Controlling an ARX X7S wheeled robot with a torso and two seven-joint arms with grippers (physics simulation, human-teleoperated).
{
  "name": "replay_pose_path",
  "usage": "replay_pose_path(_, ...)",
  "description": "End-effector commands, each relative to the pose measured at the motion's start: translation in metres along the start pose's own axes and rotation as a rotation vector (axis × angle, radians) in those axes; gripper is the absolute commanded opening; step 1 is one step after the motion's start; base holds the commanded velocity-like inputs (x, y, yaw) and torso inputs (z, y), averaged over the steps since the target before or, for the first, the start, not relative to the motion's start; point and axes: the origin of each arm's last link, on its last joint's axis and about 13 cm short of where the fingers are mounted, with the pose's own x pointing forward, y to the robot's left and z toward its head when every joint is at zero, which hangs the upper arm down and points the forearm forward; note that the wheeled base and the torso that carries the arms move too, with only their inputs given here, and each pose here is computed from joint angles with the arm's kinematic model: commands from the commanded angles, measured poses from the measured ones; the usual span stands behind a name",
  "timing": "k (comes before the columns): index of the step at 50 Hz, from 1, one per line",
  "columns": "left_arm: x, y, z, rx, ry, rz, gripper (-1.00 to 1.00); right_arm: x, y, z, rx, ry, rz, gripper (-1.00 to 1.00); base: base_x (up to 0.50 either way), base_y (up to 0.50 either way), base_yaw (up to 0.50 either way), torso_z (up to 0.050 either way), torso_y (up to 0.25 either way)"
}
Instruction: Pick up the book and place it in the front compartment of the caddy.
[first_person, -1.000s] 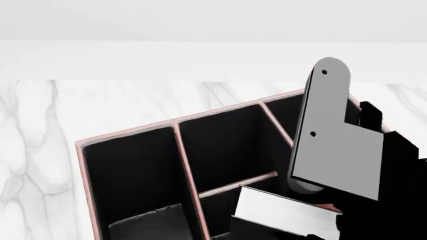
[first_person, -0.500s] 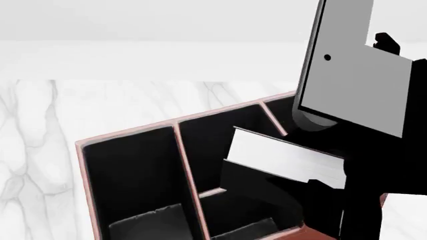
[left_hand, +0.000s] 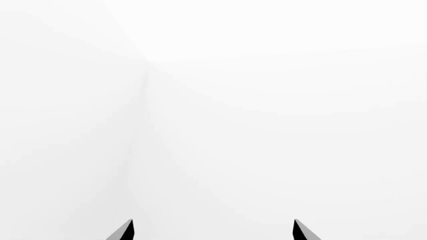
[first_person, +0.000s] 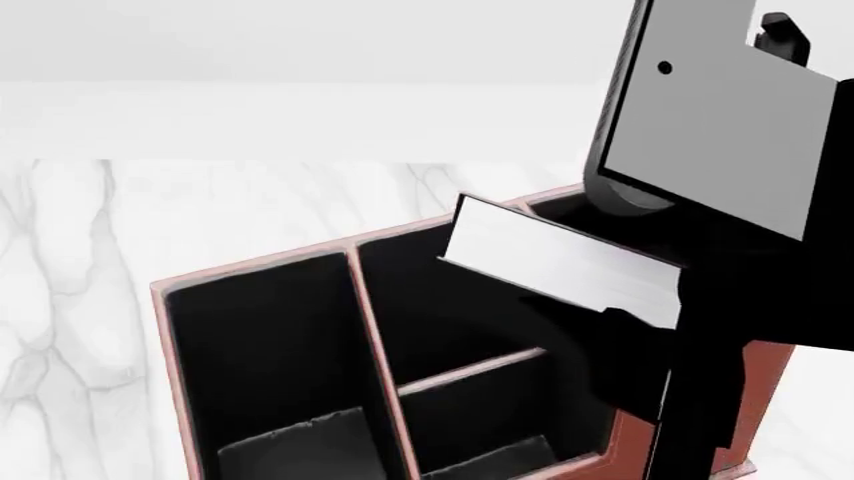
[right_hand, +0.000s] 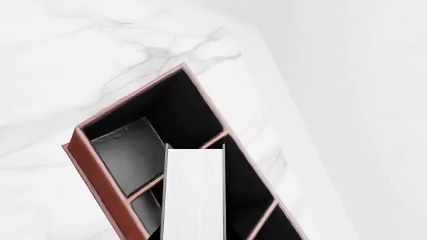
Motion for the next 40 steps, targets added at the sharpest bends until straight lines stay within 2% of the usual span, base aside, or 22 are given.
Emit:
replay_pose_path(1,0.0,0.0,-0.001,0.002,0.002,0.005,1.0,-0.008,-0.01,0.002,-0.115,0.046,-0.064,-1.0,0.0,0.0,0.0,0.0,0.0)
replay_pose_path(2,0.0,0.0,-0.001,0.001,0.002,0.004,1.0,-0.008,-0.013,0.001,-0.102,0.078,-0.08,-1.0,0.0,0.0,0.0,0.0,0.0)
replay_pose_path(3,0.0,0.0,0.0,0.0,0.0,0.003,1.0,-0.009,-0.015,0.004,-0.177,0.08,-0.033,-1.0,0.0,0.0,0.0,0.0,0.0)
replay_pose_path(4,0.0,0.0,0.0,0.0,-0.001,0.003,1.0,-0.011,-0.018,0.005,-0.2,0.112,-0.039,-1.0,0.0,0.0,0.0,0.0,0.01)
replay_pose_path(5,0.0,0.001,0.0,0.0,-0.001,0.004,1.0,-0.011,-0.02,0.006,-0.22,0.107,0.005,-1.0,0.0,0.0,0.0,0.0,0.0)
replay_pose_path(6,0.0,0.001,0.0,0.0,0.0,0.005,1.0,-0.012,-0.023,0.007,-0.212,0.126,-0.028,-1.0,0.0,0.0,0.0,0.0,0.0)
replay_pose_path(7,0.0,0.001,0.0,0.002,-0.001,0.005,1.0,-0.013,-0.027,0.01,-0.263,0.121,0.02,-1.0,0.0,0.0,0.0,0.0,0.0)
replay_pose_path(8,0.001,0.001,0.0,0.001,-0.001,0.006,1.0,-0.013,-0.03,0.01,-0.258,0.15,0.002,-1.0,0.0,0.0,0.0,0.0,0.0)
replay_pose_path(11,0.001,0.001,0.001,0.0,-0.002,0.007,1.0,-0.014,-0.037,0.015,-0.324,0.129,0.086,-1.0,0.0,0.0,0.0,0.0,0.0)
replay_pose_path(12,0.001,0.001,0.001,0.0,-0.002,0.007,1.0,-0.014,-0.039,0.015,-0.31,0.147,0.068,-1.0,0.0,0.0,0.0,0.0,0.0)
replay_pose_path(15,0.001,0.001,0.001,0.001,-0.003,0.008,1.0,-0.013,-0.045,0.018,-0.366,0.133,0.116,-1.0,0.0,0.0,0.0,0.0,0.003)
replay_pose_path(16,0.001,0.002,0.001,0.001,-0.003,0.008,1.0,-0.012,-0.047,0.018,-0.358,0.147,0.093,-1.0,0.0,0.0,0.0,0.0,0.0)
replay_pose_path(19,0.002,0.002,0.001,0.003,-0.003,0.009,1.0,-0.011,-0.05,0.02,-0.396,0.105,0.141,-1.0,0.0,0.0,0.0,0.0,0.0)
replay_pose_path(22,0.002,0.002,0.002,0.003,-0.005,0.011,1.0,-0.007,-0.052,0.02,-0.4,0.113,0.141,-1.0,0.0,0.0,0.0,0.0,0.0)
replay_pose_path(28,0.003,0.002,0.003,0.002,-0.006,0.013,1.0,-0.001,-0.059,0.024,-0.432,0.052,0.177,-1.0,0.0,0.0,0.0,0.0,0.002)
replay_pose_path(40,0.003,0.003,0.003,0.005,-0.006,0.016,1.0,0.018,-0.076,0.022,-0.438,-0.047,0.253,-1.0,0.0,0.0,0.0,0.0,0.001)
